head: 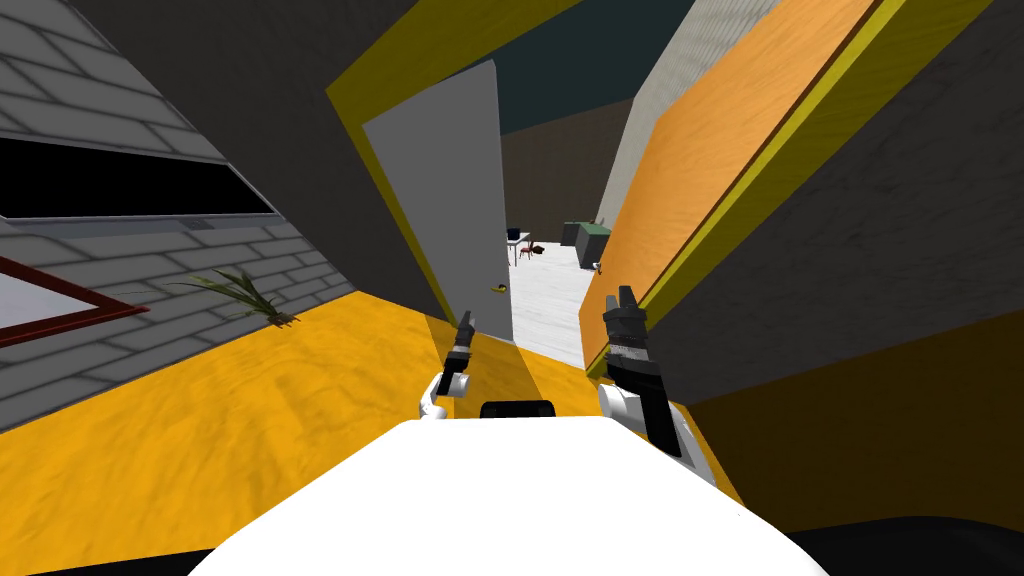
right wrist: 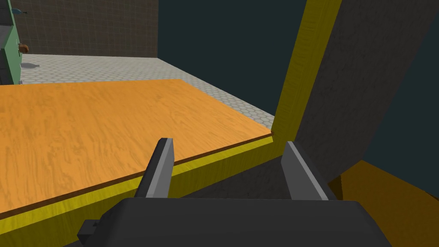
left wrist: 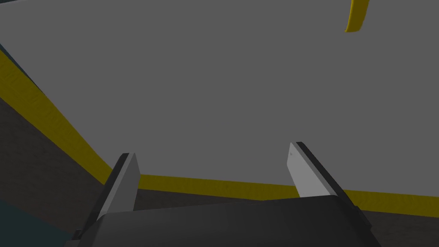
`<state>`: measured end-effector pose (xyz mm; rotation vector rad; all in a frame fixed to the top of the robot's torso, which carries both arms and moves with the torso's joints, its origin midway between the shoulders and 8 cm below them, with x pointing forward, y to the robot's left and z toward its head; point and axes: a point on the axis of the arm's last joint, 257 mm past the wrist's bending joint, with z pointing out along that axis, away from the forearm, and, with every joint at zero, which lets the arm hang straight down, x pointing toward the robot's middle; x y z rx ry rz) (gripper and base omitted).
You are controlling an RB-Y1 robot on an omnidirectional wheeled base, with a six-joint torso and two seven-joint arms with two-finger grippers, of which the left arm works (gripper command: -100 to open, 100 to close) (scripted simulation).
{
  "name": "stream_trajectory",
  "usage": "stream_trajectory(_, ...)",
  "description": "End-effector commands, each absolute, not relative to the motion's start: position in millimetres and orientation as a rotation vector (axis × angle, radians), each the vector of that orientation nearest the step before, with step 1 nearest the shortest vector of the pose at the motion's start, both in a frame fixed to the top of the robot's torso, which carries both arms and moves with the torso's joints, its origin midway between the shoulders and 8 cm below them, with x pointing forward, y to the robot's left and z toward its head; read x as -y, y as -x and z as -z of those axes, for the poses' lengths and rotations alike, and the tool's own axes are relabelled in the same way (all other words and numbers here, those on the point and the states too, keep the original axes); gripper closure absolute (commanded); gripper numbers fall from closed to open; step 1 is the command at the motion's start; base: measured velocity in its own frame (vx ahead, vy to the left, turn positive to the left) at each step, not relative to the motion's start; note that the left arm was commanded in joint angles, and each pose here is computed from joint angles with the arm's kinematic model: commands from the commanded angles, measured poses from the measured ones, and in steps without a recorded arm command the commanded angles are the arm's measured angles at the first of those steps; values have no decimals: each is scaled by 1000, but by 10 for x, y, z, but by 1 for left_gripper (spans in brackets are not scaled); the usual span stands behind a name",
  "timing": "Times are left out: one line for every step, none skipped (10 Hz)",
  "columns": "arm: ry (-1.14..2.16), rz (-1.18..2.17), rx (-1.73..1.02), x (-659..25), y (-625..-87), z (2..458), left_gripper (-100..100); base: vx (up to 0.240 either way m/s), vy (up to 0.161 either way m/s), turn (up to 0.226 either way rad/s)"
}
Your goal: Push the door open
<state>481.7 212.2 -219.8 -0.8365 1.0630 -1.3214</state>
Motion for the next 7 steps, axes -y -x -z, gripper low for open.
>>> stream_trajectory(853, 1326, -1085, -2087, -4852, 2326, -100, 90, 65, -68)
stream_trajectory(862, 1330, -1096, -2057, -4871, 2395, -100, 94, 70, -77)
stream_trajectory(872, 1333, -1109, -2028, -4888, 2474, -100, 89, 76, -55)
stream_trajectory(881, 1337, -1121, -1998, -4904, 2547, -100, 87, 71, -62)
stream_trajectory(891, 1339, -1134, -1969, -4917, 2626, -100, 85, 65, -63)
stream_trajectory(899, 1342, -1145, -1939, -4930, 2694, -100, 92, 63, -54)
stream_trajectory(913, 1343, -1162, -1911, -4936, 2792, -100, 86, 66, -53)
